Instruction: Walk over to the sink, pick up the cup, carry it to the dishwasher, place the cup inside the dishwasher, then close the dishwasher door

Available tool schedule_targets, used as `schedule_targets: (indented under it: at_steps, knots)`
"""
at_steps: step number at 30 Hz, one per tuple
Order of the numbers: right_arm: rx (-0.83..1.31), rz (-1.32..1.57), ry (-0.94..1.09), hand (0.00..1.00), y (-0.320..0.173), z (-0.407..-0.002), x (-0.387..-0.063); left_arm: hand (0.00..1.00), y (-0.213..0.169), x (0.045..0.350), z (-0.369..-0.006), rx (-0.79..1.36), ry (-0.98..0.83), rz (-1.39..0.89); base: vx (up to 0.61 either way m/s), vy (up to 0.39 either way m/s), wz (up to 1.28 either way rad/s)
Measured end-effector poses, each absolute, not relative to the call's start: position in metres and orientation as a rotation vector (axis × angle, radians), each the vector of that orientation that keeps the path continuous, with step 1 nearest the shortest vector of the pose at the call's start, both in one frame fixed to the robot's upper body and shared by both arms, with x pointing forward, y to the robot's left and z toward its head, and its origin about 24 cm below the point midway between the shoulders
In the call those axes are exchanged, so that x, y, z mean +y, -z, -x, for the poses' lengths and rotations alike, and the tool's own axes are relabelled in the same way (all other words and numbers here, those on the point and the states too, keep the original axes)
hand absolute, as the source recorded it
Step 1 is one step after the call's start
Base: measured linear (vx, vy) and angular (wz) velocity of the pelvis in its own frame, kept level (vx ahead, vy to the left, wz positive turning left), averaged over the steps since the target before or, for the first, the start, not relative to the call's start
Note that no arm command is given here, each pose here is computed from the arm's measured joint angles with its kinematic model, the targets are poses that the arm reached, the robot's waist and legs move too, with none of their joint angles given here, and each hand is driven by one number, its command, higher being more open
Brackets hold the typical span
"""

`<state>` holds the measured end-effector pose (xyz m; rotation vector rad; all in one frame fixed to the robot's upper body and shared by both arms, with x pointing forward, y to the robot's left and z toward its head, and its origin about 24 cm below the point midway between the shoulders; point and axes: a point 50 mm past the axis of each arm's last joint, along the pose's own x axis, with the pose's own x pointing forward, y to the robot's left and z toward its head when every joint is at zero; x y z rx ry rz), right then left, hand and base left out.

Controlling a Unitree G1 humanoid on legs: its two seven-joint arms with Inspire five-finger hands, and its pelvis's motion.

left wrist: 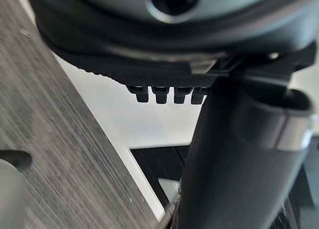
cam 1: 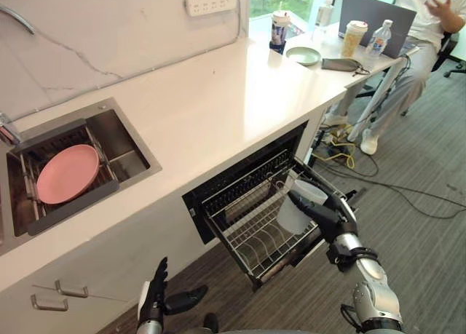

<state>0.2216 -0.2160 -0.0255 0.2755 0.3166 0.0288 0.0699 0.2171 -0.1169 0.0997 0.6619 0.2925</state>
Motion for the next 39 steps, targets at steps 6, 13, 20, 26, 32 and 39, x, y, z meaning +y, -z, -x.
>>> schedule_targets:
  at_steps: [6,13,20,26,32,39]
  knots:
    - [0.462,-0.23,-0.065,0.0,0.052,-0.215,-0.204,1.0,0.128,0.233,-0.049,0.74,-0.514,-0.002,-0.01,-0.003,0.36]
    - [0.498,-0.195,-0.007,0.0,0.054,-0.244,-0.207,1.0,0.133,0.233,-0.034,0.8,-0.531,-0.036,-0.01,0.017,0.27]
    - [0.558,-0.092,0.015,0.0,0.049,-0.272,-0.228,1.0,0.135,0.233,-0.036,0.808,-0.524,-0.041,0.0,0.023,0.26]
    - [0.582,-0.028,0.044,0.0,0.037,-0.295,-0.239,1.0,0.132,0.239,-0.049,0.768,-0.496,-0.058,0.0,0.032,0.23]
    - [0.557,0.038,0.027,0.0,0.021,-0.312,-0.242,1.0,0.128,0.246,-0.059,0.733,-0.483,-0.076,0.0,0.03,0.16]
    - [0.562,0.094,0.01,0.0,0.013,-0.321,-0.239,1.0,0.126,0.241,-0.072,0.702,-0.44,-0.07,0.0,0.017,0.03]
